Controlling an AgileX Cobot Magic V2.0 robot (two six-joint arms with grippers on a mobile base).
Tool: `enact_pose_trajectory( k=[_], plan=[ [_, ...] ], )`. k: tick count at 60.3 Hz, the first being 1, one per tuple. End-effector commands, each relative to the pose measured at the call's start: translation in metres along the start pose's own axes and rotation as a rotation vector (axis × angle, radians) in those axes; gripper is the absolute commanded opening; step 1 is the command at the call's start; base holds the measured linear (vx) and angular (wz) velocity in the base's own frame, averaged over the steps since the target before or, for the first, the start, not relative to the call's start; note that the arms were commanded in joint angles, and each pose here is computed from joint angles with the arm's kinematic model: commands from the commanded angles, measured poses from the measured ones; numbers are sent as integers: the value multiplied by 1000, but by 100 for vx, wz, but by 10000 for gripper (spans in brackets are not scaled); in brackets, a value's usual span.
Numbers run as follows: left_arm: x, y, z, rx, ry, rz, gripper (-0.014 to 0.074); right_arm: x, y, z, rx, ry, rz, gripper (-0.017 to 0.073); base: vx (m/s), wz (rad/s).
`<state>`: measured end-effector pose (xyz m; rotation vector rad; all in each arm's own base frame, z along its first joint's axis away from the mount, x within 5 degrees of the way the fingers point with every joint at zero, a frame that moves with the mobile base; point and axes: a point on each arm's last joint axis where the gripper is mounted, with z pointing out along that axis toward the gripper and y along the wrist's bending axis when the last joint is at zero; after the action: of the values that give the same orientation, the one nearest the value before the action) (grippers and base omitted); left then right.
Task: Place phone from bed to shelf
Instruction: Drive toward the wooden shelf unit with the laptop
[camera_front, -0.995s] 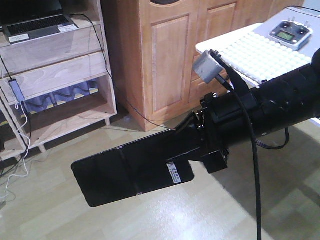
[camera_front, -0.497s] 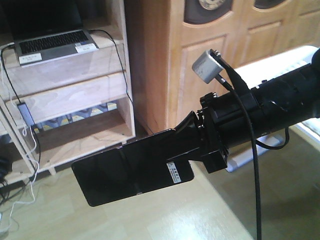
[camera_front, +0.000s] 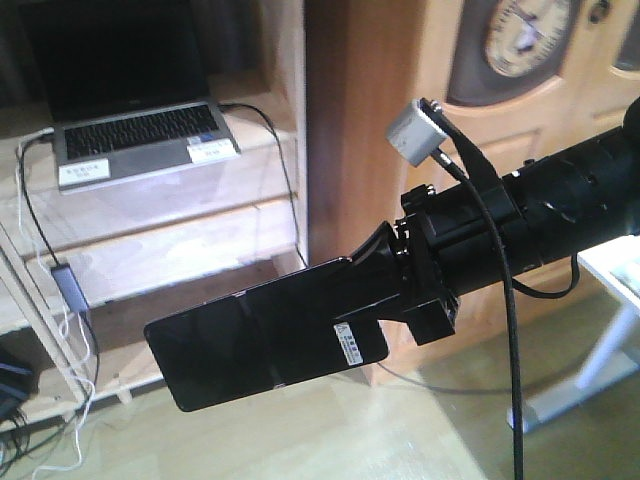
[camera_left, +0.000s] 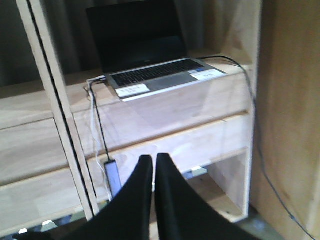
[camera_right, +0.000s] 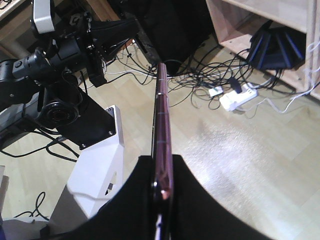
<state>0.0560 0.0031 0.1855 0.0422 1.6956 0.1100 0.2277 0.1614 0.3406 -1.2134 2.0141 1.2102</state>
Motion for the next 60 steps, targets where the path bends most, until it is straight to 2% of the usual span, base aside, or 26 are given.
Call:
enact_pose_trajectory(
  k=[1, 60],
  plan=[
    [-15, 1, -3, -5, -106, -9, 1, -12, 21, -10, -88, -66, -28, -1, 41, 23],
    [-15, 1, -3, -5, -106, -9, 1, -12, 21, -10, -88, -66, -28, -1, 34, 33]
  ],
)
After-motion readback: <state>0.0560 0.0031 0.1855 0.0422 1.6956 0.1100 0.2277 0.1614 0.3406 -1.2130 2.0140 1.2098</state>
